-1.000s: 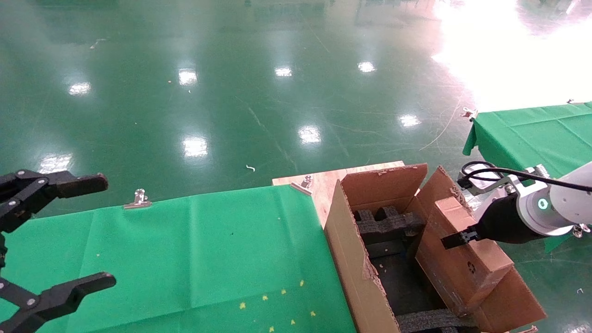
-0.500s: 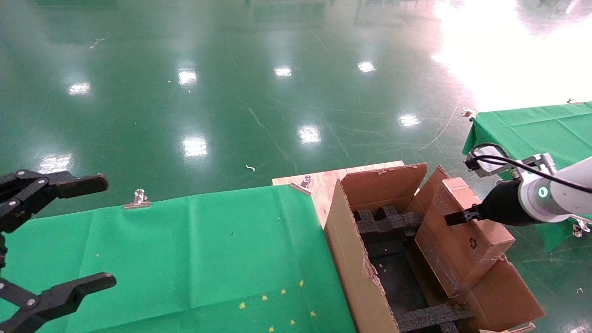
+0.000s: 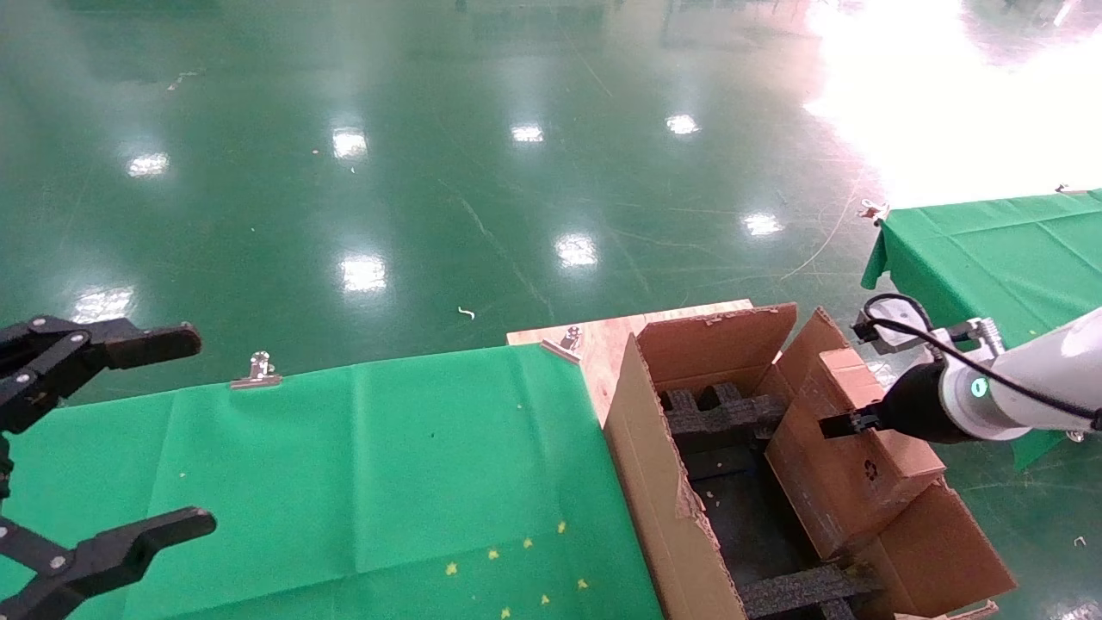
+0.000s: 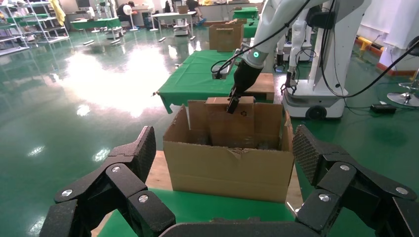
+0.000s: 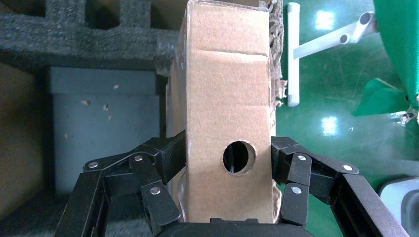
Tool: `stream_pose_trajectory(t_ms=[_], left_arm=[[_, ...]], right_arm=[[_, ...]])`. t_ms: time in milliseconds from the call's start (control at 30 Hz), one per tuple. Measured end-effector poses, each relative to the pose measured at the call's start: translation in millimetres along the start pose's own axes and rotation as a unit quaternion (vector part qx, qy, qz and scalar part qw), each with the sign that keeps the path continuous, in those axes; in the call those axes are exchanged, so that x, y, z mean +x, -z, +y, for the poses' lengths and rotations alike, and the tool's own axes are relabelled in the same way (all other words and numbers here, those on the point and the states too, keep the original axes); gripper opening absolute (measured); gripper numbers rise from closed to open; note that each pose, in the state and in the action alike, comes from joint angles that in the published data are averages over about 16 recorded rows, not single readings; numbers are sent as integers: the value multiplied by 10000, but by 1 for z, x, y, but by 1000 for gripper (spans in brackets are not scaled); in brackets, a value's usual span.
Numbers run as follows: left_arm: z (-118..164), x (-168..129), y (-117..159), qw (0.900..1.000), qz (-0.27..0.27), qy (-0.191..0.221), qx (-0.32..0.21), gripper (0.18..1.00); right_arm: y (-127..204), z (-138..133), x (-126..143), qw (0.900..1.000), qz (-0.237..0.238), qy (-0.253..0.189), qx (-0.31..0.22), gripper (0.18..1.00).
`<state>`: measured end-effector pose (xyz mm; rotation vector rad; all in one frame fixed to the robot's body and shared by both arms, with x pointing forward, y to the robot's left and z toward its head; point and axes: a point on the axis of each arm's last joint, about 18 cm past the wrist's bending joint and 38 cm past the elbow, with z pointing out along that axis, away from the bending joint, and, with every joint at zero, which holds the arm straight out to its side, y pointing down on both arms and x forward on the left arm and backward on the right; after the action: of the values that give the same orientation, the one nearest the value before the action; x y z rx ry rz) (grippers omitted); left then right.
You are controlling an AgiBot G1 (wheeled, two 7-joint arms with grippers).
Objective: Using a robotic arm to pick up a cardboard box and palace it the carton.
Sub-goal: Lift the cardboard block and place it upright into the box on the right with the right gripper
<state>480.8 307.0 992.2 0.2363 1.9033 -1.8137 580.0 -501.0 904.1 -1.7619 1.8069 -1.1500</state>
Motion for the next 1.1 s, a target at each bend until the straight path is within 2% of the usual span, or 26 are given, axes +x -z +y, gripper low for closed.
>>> stream_pose_trajectory(t_ms=[567,1100], left_arm=[[0,0,0,10000,0,0,0,1001],[0,0,0,10000,0,0,0,1001]], right_arm=[[-25,18,-28,9994,-15,-214,-265,336],[-49,35,-44,9984,-96,-173,-531,335]])
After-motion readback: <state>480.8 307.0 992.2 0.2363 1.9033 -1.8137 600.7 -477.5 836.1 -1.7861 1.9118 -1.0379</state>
